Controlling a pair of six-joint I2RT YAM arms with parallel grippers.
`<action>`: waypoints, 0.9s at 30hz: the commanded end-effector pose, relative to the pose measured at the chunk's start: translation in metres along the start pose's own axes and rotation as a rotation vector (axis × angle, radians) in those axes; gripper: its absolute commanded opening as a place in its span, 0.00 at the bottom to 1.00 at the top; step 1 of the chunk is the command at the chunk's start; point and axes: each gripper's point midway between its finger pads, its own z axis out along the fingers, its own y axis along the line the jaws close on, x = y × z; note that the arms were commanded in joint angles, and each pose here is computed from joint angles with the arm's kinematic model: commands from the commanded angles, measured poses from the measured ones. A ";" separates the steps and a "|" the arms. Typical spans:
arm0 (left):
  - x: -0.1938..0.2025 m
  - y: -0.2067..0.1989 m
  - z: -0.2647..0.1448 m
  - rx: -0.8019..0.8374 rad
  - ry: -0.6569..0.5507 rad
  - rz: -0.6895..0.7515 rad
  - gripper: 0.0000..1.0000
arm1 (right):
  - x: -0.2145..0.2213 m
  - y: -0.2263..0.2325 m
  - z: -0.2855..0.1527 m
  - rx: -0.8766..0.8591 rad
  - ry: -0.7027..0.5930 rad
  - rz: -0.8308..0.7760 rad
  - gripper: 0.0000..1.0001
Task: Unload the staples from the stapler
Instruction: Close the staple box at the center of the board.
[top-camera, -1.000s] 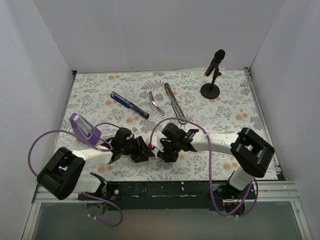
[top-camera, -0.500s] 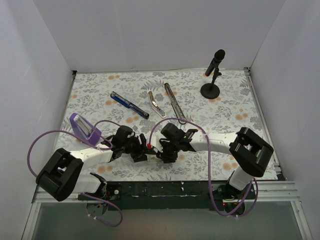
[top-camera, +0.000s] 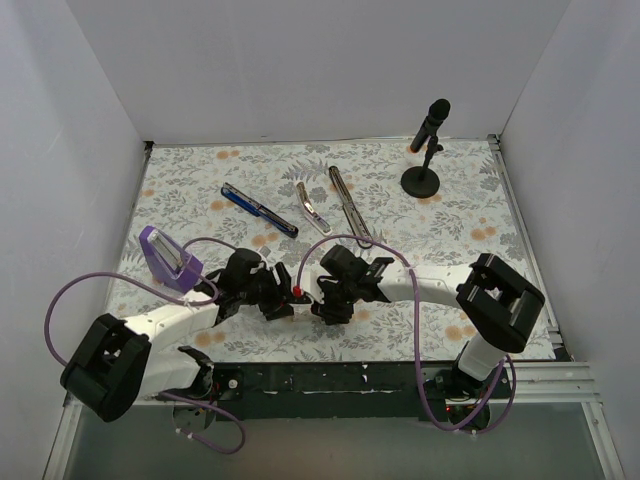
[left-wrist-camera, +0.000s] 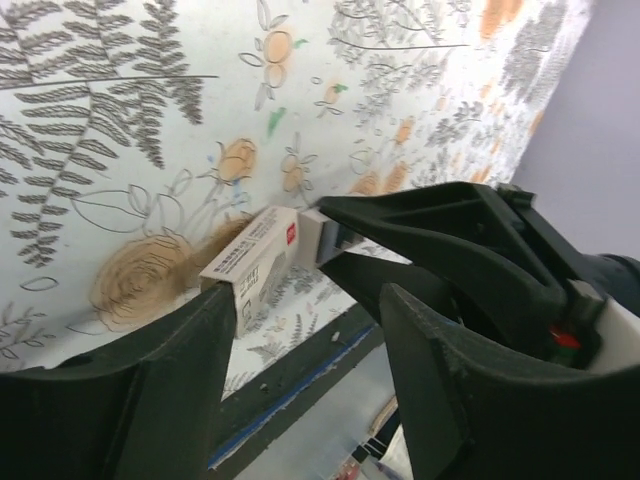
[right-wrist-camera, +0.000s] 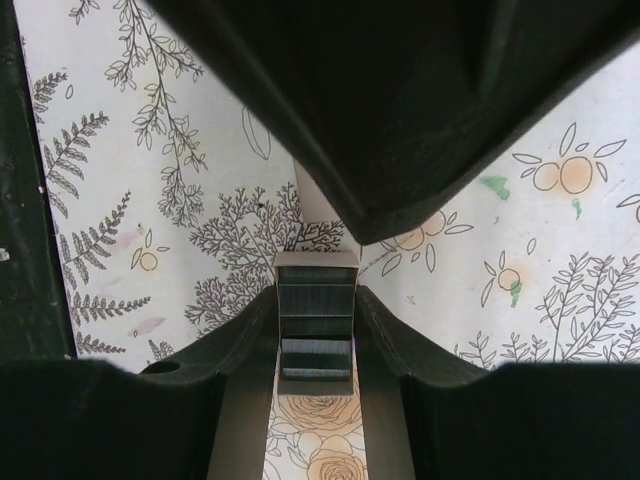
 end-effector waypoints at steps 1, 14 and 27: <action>-0.007 -0.030 -0.013 0.094 -0.043 0.004 0.51 | -0.008 -0.006 0.005 0.013 -0.024 -0.030 0.41; -0.017 0.005 -0.014 -0.095 -0.103 0.002 0.36 | -0.014 -0.007 0.006 0.012 -0.053 -0.037 0.41; -0.028 0.022 0.002 -0.194 -0.092 0.024 0.28 | -0.020 -0.010 0.011 0.007 -0.055 -0.016 0.41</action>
